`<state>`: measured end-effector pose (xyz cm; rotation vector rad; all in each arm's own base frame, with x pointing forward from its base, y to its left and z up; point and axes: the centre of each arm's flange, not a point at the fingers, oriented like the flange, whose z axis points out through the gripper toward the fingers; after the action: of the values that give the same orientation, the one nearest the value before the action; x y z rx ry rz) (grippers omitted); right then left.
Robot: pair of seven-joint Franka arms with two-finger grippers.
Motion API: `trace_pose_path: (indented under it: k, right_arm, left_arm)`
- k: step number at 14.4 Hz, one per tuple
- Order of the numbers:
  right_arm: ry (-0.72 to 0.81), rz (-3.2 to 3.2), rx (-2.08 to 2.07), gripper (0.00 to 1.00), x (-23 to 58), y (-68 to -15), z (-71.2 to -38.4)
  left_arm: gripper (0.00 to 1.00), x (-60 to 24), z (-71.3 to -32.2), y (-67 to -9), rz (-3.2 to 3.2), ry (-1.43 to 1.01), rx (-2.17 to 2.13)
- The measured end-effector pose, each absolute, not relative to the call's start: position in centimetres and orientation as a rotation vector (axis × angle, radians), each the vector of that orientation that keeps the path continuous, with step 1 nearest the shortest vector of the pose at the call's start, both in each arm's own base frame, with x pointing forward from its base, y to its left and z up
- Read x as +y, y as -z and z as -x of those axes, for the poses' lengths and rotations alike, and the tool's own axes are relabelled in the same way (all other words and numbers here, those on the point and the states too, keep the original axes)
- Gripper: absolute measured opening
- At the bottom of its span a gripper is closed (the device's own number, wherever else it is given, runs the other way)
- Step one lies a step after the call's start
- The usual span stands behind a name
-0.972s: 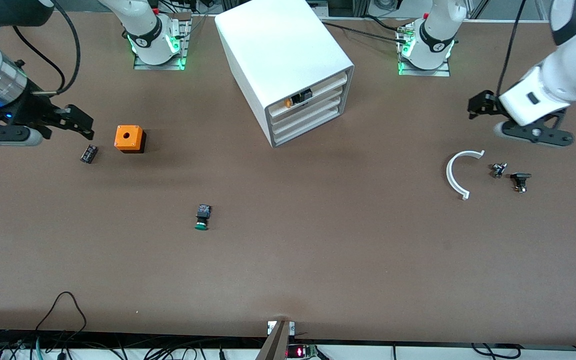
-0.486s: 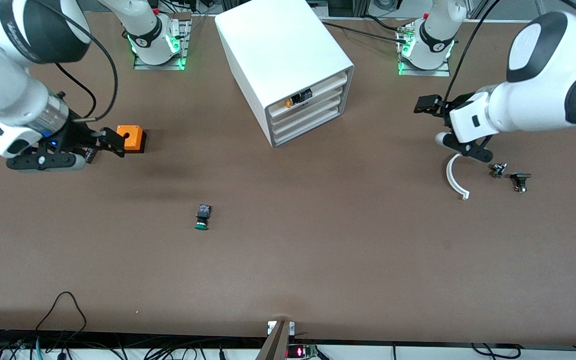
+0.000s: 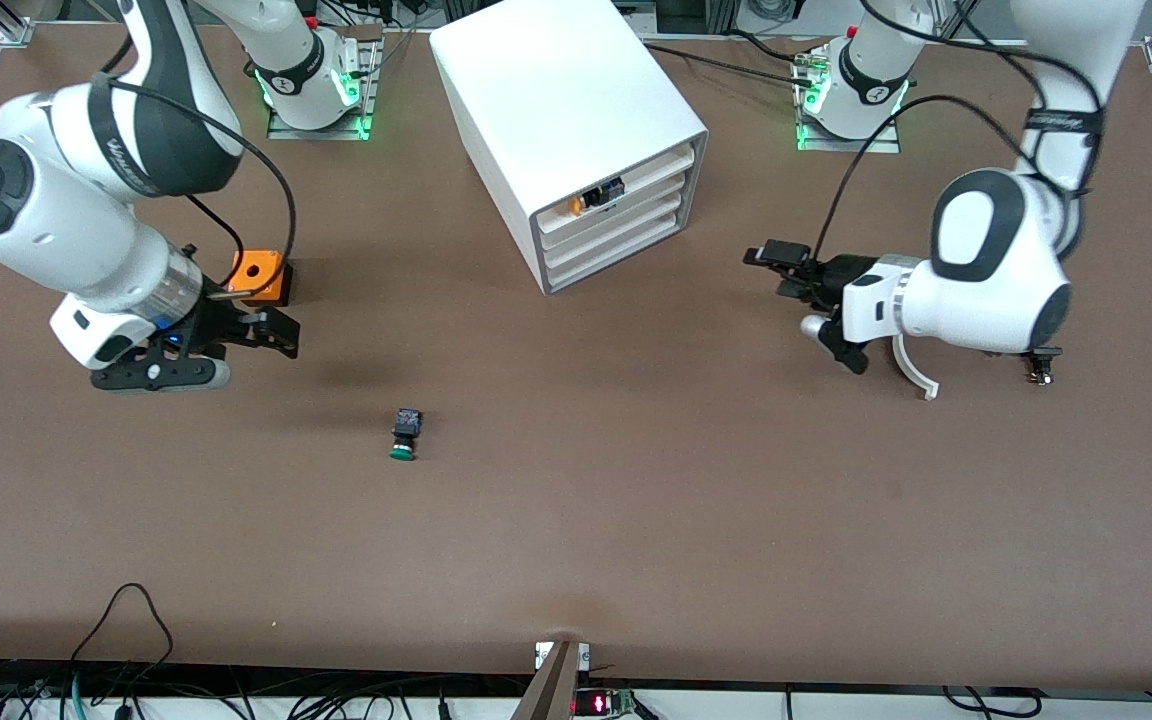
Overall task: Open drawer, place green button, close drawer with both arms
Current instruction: 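Grasp the green button with the right gripper while the left gripper grips the drawer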
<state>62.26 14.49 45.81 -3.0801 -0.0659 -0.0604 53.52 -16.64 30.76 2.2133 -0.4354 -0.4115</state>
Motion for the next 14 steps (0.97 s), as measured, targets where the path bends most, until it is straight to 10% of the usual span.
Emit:
trace_pose_path:
  k: [14]
  right_arm:
    - [0.149, 3.056, -0.024, 1.0, 20.7, -32.8, -65.2]
  left_arm:
    - [0.68, -23.1, -40.7, -12.7, -1.752, 0.331, -0.403]
